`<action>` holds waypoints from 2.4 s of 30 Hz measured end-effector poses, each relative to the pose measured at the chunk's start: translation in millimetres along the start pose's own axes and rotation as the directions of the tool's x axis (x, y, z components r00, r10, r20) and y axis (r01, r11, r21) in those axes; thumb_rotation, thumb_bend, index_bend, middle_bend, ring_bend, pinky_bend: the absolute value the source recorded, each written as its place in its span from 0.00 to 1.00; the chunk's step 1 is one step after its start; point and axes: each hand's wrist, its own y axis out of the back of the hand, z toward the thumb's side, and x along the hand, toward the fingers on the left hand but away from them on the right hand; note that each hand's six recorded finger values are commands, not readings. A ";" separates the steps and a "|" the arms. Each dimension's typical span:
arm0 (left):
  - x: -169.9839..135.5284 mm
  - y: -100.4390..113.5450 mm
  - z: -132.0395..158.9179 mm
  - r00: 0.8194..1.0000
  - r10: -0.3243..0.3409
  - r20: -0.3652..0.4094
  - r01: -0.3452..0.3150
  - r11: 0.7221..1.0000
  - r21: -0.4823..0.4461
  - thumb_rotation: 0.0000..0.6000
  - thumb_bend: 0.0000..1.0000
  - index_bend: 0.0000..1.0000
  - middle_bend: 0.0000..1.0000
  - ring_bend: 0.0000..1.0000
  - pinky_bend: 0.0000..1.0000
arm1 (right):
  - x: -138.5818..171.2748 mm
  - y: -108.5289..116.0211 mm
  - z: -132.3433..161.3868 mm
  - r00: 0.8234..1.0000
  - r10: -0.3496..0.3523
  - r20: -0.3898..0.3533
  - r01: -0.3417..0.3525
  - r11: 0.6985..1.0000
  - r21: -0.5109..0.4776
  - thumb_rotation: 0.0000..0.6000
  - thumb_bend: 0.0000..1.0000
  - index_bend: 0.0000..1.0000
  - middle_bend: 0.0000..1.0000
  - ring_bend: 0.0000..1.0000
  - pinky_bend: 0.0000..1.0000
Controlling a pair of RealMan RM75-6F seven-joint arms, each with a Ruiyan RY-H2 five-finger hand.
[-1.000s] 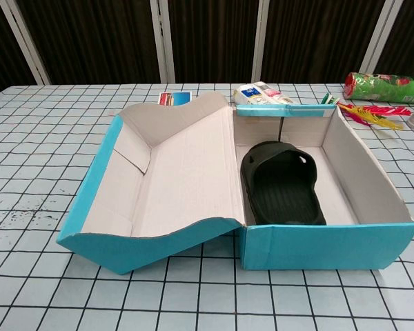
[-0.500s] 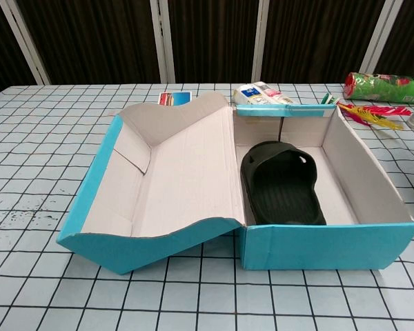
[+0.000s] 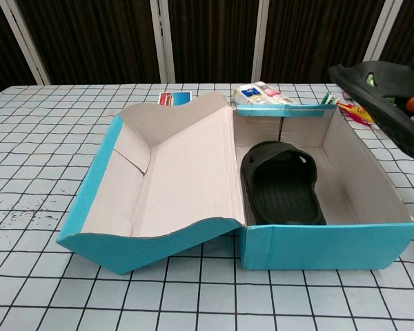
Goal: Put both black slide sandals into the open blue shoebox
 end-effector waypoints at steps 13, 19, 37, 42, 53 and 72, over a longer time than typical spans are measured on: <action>1.1 -5.4 -2.9 1.000 -0.019 -0.015 0.019 1.000 0.012 1.00 0.37 0.07 0.00 0.00 0.10 | 11.8 -9.7 45.6 0.997 0.069 0.017 -0.069 0.997 -0.016 1.00 0.59 0.52 0.42 0.38 0.16; 2.0 -7.4 -2.4 0.999 -0.027 -0.018 0.027 1.000 0.013 1.00 0.37 0.07 0.00 0.00 0.10 | 34.8 -9.3 47.7 0.997 0.072 0.036 -0.071 0.997 -0.029 1.00 0.60 0.52 0.42 0.39 0.16; 1.9 -6.6 -3.1 0.999 -0.027 -0.023 0.027 1.000 0.009 1.00 0.37 0.07 0.00 0.00 0.10 | 47.1 -31.6 47.1 0.975 0.203 0.085 -0.176 0.952 -0.249 1.00 0.61 0.53 0.42 0.40 0.16; 2.0 -7.0 -3.9 0.999 -0.028 -0.026 0.028 0.999 0.014 1.00 0.37 0.07 0.00 0.00 0.10 | 39.0 -33.8 48.3 0.975 0.199 0.095 -0.166 0.945 -0.284 1.00 0.61 0.53 0.42 0.41 0.16; 2.5 -6.6 -5.6 0.999 -0.027 -0.034 0.027 1.000 0.015 1.00 0.37 0.07 0.00 0.00 0.10 | 19.6 -40.8 39.7 0.971 0.191 0.145 -0.143 0.946 -0.290 1.00 0.61 0.53 0.42 0.41 0.17; 3.0 -8.9 -7.5 0.998 -0.038 -0.042 0.039 0.999 0.012 1.00 0.37 0.07 0.00 0.00 0.10 | 3.2 -58.6 40.7 0.969 0.179 0.171 -0.146 0.970 -0.192 1.00 0.61 0.54 0.42 0.42 0.20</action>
